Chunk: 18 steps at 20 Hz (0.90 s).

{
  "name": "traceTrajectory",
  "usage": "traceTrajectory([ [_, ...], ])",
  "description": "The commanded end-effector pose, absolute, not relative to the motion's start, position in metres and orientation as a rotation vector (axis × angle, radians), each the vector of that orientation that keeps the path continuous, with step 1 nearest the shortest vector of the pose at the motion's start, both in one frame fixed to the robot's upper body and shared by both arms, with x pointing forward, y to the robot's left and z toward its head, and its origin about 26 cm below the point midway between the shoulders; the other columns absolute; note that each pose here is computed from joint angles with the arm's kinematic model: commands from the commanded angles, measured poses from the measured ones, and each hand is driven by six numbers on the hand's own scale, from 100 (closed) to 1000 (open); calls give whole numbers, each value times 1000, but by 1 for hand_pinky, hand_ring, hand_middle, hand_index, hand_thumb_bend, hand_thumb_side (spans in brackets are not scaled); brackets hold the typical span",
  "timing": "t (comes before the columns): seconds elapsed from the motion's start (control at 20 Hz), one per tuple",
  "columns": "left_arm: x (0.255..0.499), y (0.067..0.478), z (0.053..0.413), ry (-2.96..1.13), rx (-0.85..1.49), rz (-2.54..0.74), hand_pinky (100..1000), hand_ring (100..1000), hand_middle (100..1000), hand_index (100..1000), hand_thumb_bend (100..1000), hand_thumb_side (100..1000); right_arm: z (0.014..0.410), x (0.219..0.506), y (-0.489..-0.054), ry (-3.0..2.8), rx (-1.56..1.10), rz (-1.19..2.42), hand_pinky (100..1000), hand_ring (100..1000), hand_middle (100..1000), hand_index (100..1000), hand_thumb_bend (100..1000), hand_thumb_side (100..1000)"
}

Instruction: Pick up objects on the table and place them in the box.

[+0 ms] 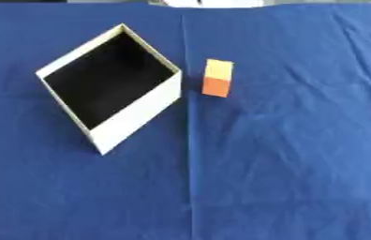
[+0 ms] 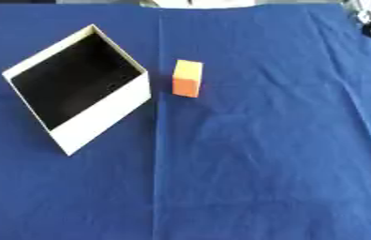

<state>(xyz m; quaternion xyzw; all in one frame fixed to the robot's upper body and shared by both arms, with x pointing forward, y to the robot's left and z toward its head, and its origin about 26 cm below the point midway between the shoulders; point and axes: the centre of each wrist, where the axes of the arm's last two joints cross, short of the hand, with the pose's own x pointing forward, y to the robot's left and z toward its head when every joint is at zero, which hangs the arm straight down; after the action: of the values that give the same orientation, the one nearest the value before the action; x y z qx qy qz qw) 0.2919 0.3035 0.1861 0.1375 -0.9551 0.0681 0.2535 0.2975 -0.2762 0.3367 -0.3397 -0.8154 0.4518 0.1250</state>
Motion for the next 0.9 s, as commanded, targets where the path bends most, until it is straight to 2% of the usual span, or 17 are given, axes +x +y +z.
traceTrajectory([
  [0.05,290,304,196,-2629,369,132,414,529,593,691,130,618,355,294,-276,-2258,-1121,1468,843,846,788,835,100,820],
  [0.35,291,302,197,-2629,345,116,413,528,593,691,128,620,356,309,-276,-2001,-1133,1692,857,882,830,852,100,863],
  [0.65,290,302,197,-2624,341,106,412,528,593,691,126,621,340,342,-262,-1840,-1075,1851,867,905,857,868,100,916],
  [0.9,290,303,195,-2618,348,104,412,528,593,691,125,621,327,368,-240,-1716,-1000,1991,868,909,862,870,100,922],
])
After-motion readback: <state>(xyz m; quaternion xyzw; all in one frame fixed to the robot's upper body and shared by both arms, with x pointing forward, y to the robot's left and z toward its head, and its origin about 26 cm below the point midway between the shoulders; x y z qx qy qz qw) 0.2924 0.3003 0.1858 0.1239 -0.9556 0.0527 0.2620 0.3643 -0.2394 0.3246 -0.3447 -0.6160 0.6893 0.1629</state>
